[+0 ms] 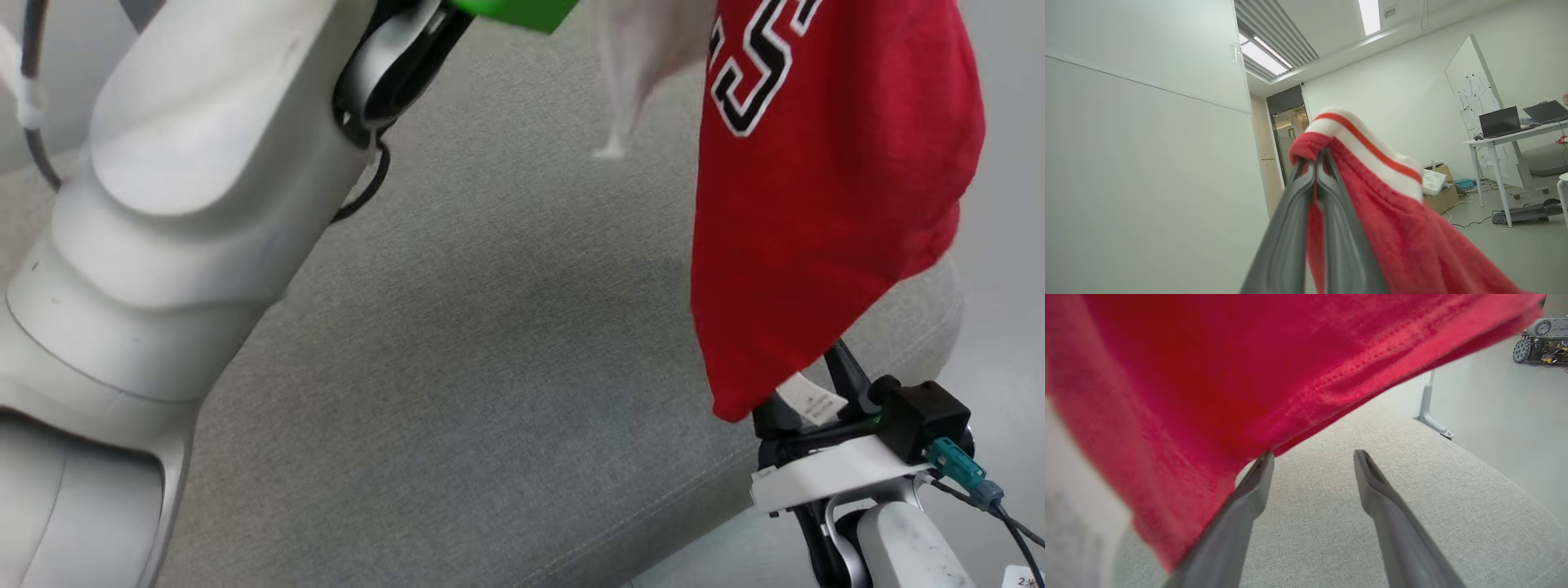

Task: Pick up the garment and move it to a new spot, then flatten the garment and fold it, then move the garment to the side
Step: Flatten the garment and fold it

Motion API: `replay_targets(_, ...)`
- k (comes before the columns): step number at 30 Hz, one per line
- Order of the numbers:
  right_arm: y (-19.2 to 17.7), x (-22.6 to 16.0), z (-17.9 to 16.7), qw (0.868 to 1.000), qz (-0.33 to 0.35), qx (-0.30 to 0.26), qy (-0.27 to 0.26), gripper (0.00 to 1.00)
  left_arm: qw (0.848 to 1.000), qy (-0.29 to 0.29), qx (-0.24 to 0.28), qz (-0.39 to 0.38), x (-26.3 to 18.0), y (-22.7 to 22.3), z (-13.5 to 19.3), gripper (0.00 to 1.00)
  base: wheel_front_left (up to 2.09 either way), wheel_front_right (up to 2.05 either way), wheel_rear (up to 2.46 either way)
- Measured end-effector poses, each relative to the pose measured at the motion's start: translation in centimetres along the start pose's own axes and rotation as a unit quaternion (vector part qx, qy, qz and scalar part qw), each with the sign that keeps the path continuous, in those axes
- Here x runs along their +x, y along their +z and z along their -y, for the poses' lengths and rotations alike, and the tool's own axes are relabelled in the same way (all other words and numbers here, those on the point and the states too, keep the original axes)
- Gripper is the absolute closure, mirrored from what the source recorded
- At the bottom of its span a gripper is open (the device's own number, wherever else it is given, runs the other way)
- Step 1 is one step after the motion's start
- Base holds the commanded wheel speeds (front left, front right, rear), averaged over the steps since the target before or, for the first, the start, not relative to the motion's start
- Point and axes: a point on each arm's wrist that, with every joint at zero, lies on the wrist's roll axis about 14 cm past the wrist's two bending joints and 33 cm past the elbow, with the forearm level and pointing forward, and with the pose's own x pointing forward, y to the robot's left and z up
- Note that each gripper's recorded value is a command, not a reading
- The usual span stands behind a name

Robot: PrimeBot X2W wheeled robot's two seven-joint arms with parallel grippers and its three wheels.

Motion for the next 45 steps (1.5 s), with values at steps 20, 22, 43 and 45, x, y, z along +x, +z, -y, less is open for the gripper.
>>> replay_targets(20,-1.9,4.3,-4.4,0.997,-0.011,-0.019,0.071,0.00,0.830,0.493,-0.017,-0.261,-43.2,-8.6,-7.4,1.00,0.00,0.00,0.00)
replay_targets(22,-2.2,4.6,-5.1,0.997,-0.014,-0.017,0.080,0.00,0.804,0.521,0.003,-0.287,-46.6,-8.0,-6.3,1.00,0.00,0.00,0.00)
replay_targets(43,-2.6,4.1,-6.2,0.995,-0.020,-0.022,0.099,0.00,0.764,0.525,0.118,-0.355,-50.8,-2.8,-8.2,0.00,0.00,0.00,0.00)
replay_targets(45,-2.8,4.2,-6.3,0.994,-0.023,-0.023,0.101,0.00,0.787,0.490,0.121,-0.356,-48.1,-3.3,-9.2,0.00,0.00,0.00,0.00)
